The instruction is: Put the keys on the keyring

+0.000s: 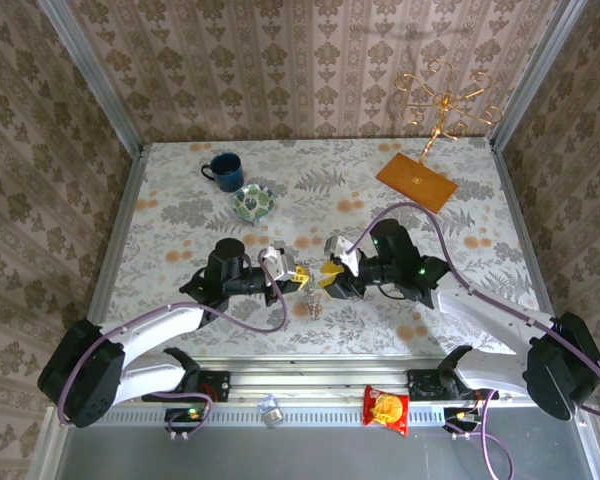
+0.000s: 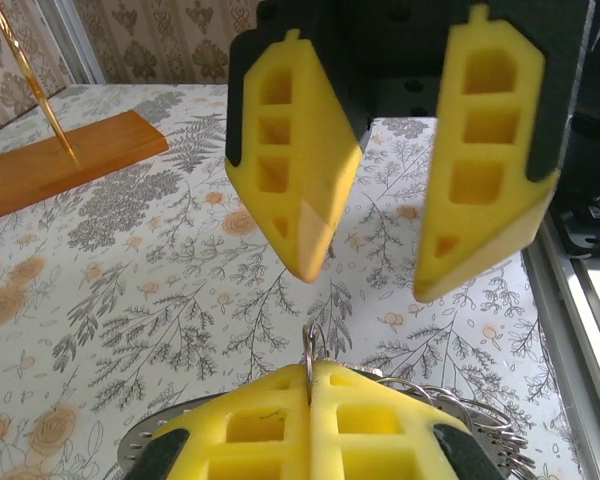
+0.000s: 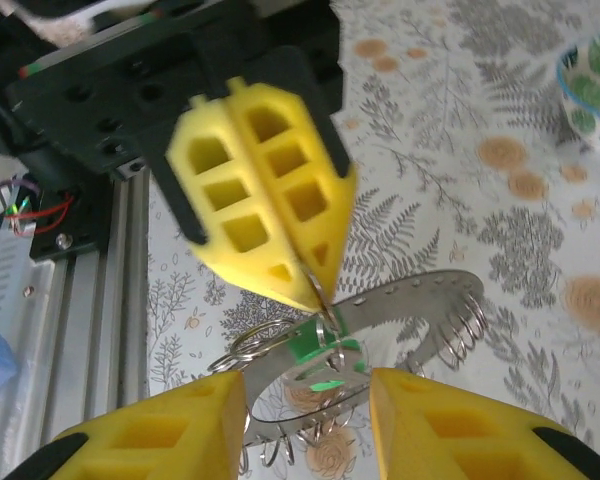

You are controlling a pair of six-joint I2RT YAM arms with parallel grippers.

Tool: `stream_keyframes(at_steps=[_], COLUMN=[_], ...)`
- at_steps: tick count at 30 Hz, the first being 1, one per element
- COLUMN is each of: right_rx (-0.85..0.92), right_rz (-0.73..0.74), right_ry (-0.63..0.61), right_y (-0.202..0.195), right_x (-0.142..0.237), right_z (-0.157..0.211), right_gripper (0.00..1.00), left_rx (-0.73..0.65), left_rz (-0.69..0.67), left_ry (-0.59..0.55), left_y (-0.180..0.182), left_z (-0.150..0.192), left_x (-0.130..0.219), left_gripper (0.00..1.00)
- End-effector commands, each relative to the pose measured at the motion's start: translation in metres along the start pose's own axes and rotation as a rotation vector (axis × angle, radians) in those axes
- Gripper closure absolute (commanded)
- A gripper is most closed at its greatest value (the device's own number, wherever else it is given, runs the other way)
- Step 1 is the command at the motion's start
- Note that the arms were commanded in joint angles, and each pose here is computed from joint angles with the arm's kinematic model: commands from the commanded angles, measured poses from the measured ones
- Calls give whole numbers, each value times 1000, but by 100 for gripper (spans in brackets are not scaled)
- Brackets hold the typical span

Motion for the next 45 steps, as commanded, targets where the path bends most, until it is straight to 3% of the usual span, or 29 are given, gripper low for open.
stream_keyframes(at_steps=[1, 20, 24, 26, 28, 31, 36, 45], right_rx=[187, 180, 181, 185, 192, 212, 253, 310], right_rz=[-49, -108, -118, -117, -111, -109, -122, -138], right_ry=[-78, -48, -55, -48, -23, 32, 120, 187], right_y=[6, 5, 6, 6, 5, 6, 10, 16], right_x=[-3, -19, -20, -20, -19, -17, -18, -20], right_z=[-17, -7, -10, -10, -8, -4, 1, -5], right_gripper=[62, 84, 100, 100, 100, 100, 100, 100], left_rx=[-32, -46, -38, -31, -31, -38, -51, -55], left_rz=[35, 58, 59, 45, 39, 36, 60, 81], left_ry=[-69, -103, -102, -82, -41, 18, 79, 58], left_y=[-7, -12, -12, -9, -8, -7, -6, -4], left_z=[-13, -14, -13, -10, -4, 2, 6, -4], left_x=[0, -1, -1, -2, -2, -1, -2, -4], left_gripper=[100, 100, 100, 100, 90, 84, 84, 91])
Point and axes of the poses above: each hand's point on the last joint's axis, 136 mm out from that joint toward the fingers, its own x axis back along the fingers, its own y axis along the line the jaws close on, z = x × y, the point moved 1 cm from there along x, back along the fingers, and after that the axes turned 9 degrees about -x, right-handed, at the moved point
